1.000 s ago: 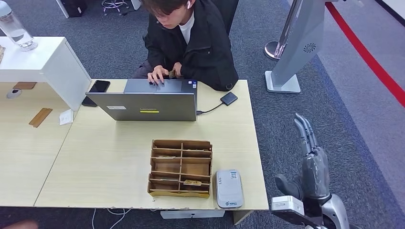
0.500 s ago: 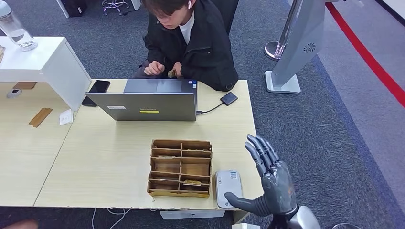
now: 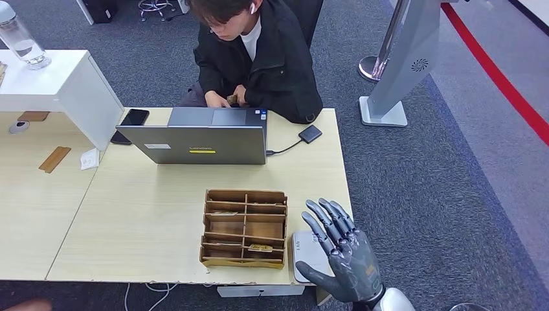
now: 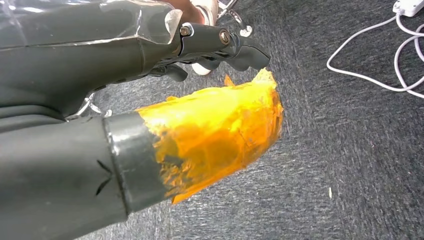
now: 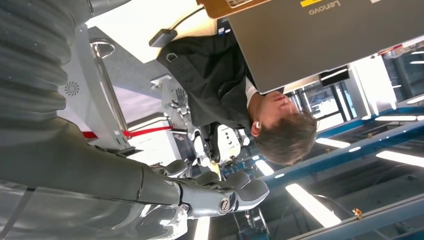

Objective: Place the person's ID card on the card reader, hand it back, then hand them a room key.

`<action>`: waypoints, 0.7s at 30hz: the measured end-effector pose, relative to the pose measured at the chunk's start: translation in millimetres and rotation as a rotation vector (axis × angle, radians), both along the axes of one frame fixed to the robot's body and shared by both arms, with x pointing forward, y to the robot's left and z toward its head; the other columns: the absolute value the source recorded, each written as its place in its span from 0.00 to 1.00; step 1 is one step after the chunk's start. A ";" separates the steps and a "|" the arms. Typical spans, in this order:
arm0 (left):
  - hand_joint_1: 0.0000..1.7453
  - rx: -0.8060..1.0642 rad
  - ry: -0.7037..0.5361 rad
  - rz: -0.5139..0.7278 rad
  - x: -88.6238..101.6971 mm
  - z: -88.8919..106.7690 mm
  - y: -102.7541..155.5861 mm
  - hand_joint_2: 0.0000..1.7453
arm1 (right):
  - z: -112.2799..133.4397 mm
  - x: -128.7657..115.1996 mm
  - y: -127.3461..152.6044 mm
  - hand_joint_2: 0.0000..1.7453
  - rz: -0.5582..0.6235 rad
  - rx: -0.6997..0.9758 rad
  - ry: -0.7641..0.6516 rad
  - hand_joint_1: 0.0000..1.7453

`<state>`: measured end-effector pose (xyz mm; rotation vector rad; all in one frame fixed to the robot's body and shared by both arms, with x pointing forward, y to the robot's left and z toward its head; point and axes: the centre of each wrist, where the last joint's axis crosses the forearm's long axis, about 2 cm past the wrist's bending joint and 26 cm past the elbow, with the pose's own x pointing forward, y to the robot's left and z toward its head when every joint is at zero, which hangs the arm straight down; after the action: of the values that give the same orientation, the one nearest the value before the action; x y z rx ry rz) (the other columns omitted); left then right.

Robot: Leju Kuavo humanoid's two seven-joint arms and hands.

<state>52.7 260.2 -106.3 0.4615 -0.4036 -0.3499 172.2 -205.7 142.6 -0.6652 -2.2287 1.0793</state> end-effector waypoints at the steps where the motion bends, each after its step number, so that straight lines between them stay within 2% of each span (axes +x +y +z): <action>1: 0.00 0.000 0.000 0.000 0.0 0.0 0.0 0.00 | -0.4 0.0 0.6 1.00 0.002 -0.003 0.000 0.00; 21: 0.00 0.002 0.022 -0.007 0.1 0.0 -0.2 0.00 | -12.5 0.8 17.6 1.00 0.043 -0.114 -0.026 0.00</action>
<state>52.8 260.0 -106.4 0.4580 -0.3838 -0.3618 173.0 -188.1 130.1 -0.6859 -2.2255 1.2335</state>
